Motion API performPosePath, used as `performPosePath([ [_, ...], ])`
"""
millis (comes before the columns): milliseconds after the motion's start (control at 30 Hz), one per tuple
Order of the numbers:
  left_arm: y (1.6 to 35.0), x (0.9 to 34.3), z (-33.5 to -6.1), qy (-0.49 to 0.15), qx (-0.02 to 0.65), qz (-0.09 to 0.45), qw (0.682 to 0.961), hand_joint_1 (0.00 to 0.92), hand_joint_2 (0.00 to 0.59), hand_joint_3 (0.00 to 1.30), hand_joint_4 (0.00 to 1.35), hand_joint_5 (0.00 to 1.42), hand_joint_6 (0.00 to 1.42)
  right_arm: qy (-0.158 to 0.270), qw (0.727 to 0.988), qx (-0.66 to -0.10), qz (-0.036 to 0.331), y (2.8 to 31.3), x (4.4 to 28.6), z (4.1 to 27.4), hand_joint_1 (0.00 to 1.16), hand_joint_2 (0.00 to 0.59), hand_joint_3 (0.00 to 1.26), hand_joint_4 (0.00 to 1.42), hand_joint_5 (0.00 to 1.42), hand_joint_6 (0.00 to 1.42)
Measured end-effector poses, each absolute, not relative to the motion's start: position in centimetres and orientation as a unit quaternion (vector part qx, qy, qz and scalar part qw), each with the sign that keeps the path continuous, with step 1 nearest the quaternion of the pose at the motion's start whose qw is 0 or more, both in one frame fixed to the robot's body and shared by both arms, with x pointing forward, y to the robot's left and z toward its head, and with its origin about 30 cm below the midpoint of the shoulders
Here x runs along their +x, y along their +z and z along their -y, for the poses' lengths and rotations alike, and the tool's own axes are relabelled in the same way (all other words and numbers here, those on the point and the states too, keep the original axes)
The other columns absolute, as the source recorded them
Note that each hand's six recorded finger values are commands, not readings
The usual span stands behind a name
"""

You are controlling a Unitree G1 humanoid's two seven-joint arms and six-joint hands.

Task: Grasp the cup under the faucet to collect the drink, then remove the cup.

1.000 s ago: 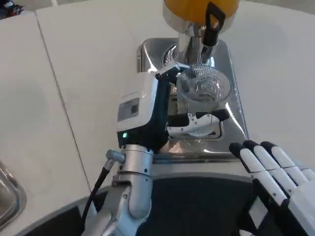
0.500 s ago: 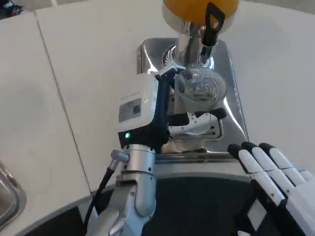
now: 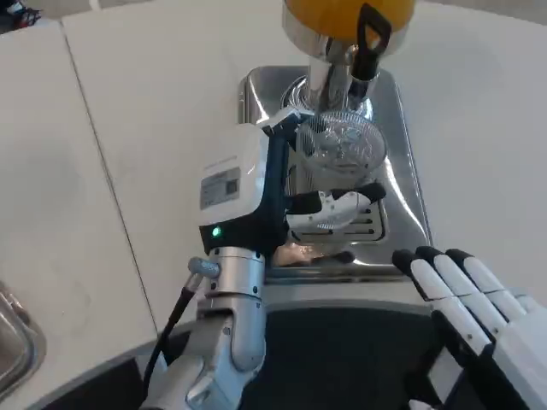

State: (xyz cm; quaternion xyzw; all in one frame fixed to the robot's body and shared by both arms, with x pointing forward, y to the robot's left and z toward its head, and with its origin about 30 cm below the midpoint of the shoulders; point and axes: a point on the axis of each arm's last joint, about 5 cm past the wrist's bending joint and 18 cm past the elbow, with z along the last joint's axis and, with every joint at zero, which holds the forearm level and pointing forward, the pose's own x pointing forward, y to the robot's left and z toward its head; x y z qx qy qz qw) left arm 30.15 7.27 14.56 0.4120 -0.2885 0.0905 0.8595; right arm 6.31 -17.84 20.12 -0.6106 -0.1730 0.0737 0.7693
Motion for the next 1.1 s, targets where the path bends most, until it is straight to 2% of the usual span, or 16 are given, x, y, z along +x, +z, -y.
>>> performPosePath([
  [100,14.5,30.2,-7.5,0.08,0.416,0.289,0.858,0.374,0.016,0.21,0.21,0.74,0.93,0.07,0.77,-0.609,0.176,20.2,6.6,17.8,0.2,0.586,0.0,0.0,0.02,0.17],
  [333,14.9,30.3,-7.5,0.072,0.41,0.299,0.859,0.343,0.017,0.17,0.16,0.65,0.81,0.074,0.77,-0.61,0.173,20.2,6.7,17.9,0.2,0.586,0.0,0.0,0.02,0.18],
  [600,15.2,30.4,-8.5,0.06,0.415,0.307,0.854,0.253,0.007,0.1,0.04,0.4,0.37,0.072,0.771,-0.609,0.171,20.2,6.7,17.9,0.2,0.586,0.0,0.0,0.02,0.17],
  [867,16.7,30.7,-12.0,0.04,0.427,0.298,0.853,0.225,0.01,0.04,0.0,0.29,0.24,0.071,0.77,-0.608,0.179,20.3,6.9,17.9,0.2,0.586,0.0,0.0,0.01,0.16],
  [1100,17.9,29.4,-15.1,0.045,0.455,0.323,0.828,0.199,0.017,0.0,0.0,0.17,0.15,0.069,0.771,-0.606,0.183,20.4,6.9,17.9,0.2,0.586,0.0,0.0,0.0,0.15],
])
